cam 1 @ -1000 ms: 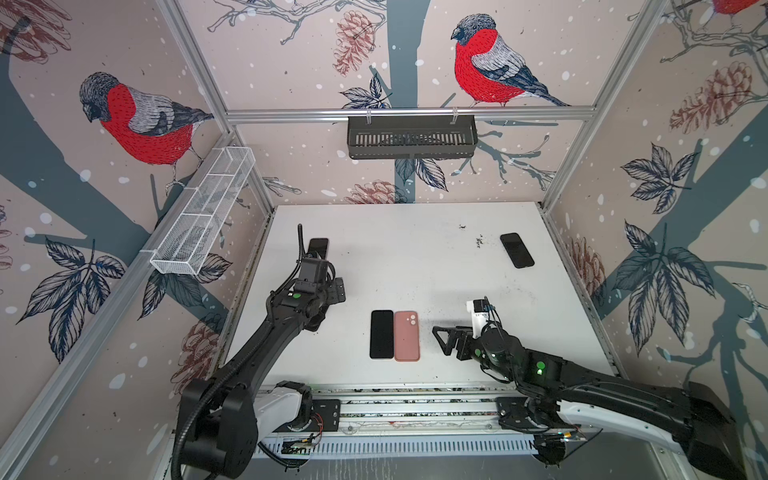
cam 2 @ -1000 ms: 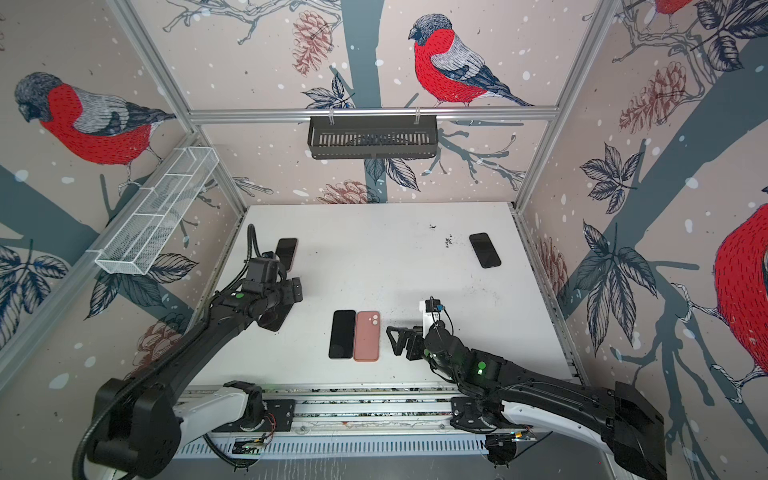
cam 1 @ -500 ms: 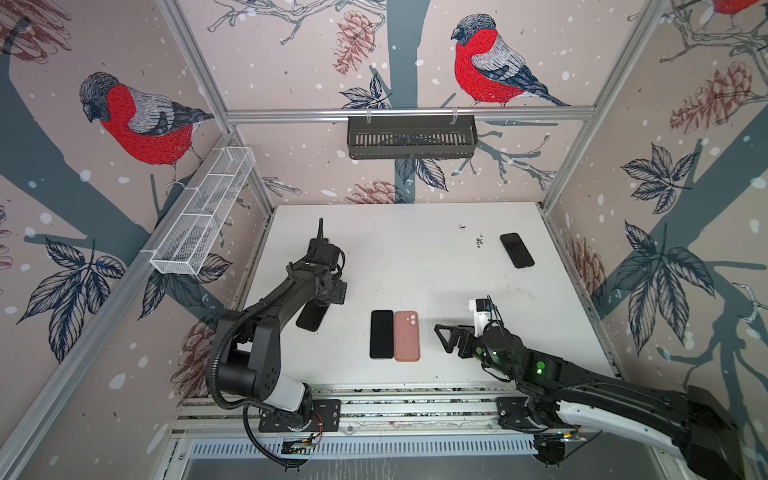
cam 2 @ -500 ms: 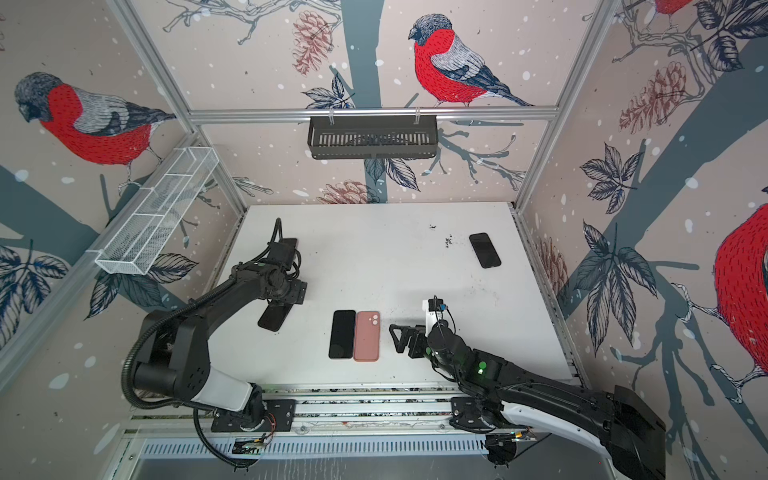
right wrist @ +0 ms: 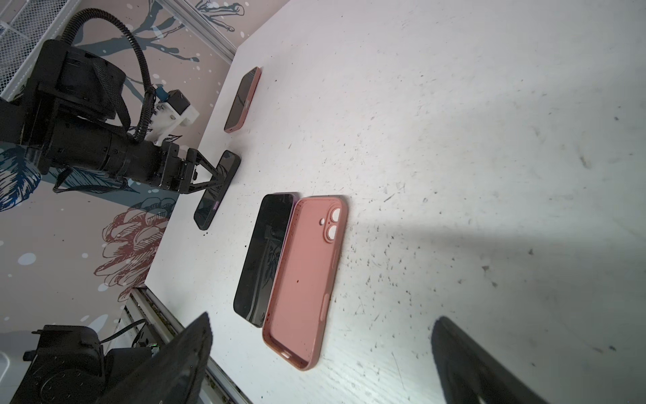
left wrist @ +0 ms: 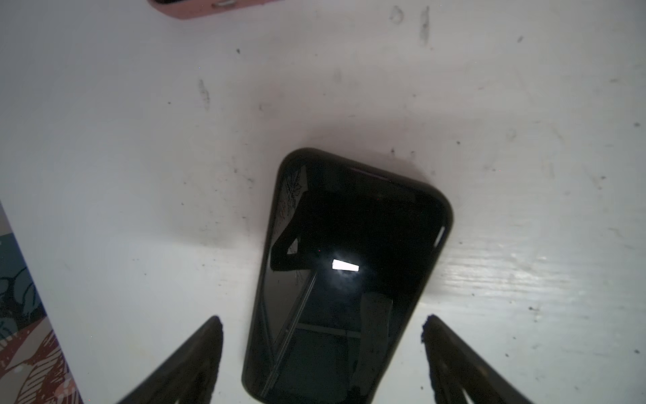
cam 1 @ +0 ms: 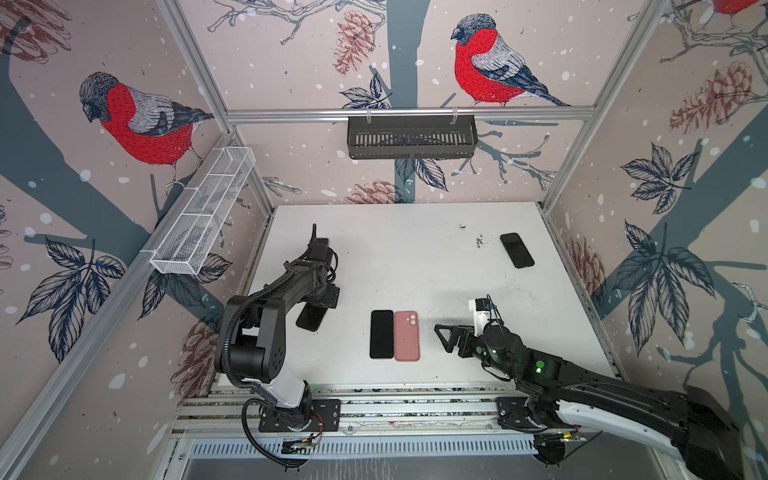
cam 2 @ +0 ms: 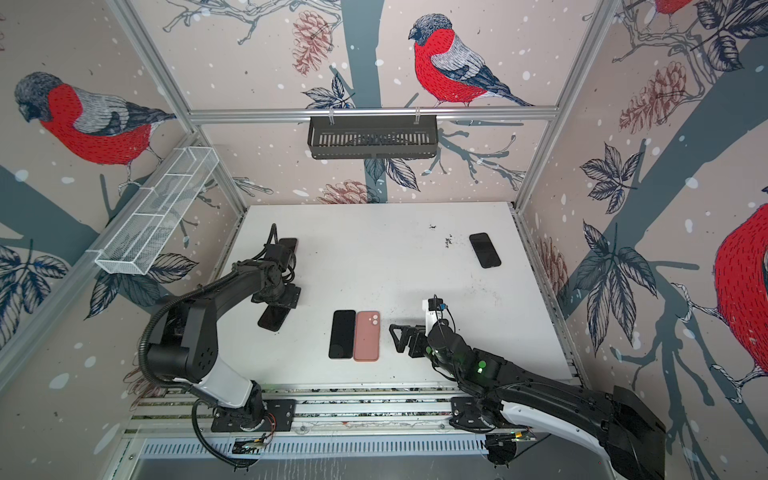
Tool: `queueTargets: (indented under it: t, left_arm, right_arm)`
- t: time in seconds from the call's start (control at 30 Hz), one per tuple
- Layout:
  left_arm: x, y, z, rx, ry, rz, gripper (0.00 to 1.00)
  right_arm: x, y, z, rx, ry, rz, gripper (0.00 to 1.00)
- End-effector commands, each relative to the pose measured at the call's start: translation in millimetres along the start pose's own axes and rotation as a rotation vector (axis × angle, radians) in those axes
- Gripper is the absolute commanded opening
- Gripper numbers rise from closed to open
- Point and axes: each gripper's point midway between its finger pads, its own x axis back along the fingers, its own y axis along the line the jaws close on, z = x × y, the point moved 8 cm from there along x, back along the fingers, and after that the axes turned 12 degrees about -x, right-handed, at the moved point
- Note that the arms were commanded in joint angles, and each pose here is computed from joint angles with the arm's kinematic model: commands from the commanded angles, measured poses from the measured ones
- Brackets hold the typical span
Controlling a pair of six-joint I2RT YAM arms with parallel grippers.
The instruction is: Take the phone out of the phone case
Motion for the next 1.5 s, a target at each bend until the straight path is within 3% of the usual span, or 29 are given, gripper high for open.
queueTargets:
  t: [0.0, 0.2, 0.43, 0.7, 0.9, 1.3, 1.47]
  left_arm:
    - [-1, 1, 1, -0.025, 0.0, 0.0, 0.89]
    - [-19, -9, -2, -0.054, 0.057, 0.089, 0.89]
    - [-32, 0, 0, -0.015, 0.089, 0.06, 0.89]
    - [-51, 1, 7, 0.019, 0.143, 0.132, 0.84]
    - [-52, 10, 1, 0.07, 0.129, 0.177, 0.8]
    - [-58, 9, 3, 0.083, 0.163, 0.181, 0.86]
    - [-61, 7, 3, 0.084, 0.174, 0.198, 0.83]
  right_arm:
    - [0, 2, -2, 0.005, -0.008, -0.021, 0.99]
    - [-2, -5, -5, -0.002, -0.011, -0.008, 0.99]
    - [-5, -11, -5, -0.007, -0.005, 0.003, 0.99]
    - [-8, -15, -5, -0.01, 0.001, 0.019, 0.99]
    - [-8, -19, -5, -0.017, -0.002, 0.029, 0.99]
    - [-6, -23, -3, -0.019, 0.0, 0.037, 0.99]
    - [-5, -24, -5, -0.022, -0.009, 0.037, 0.99]
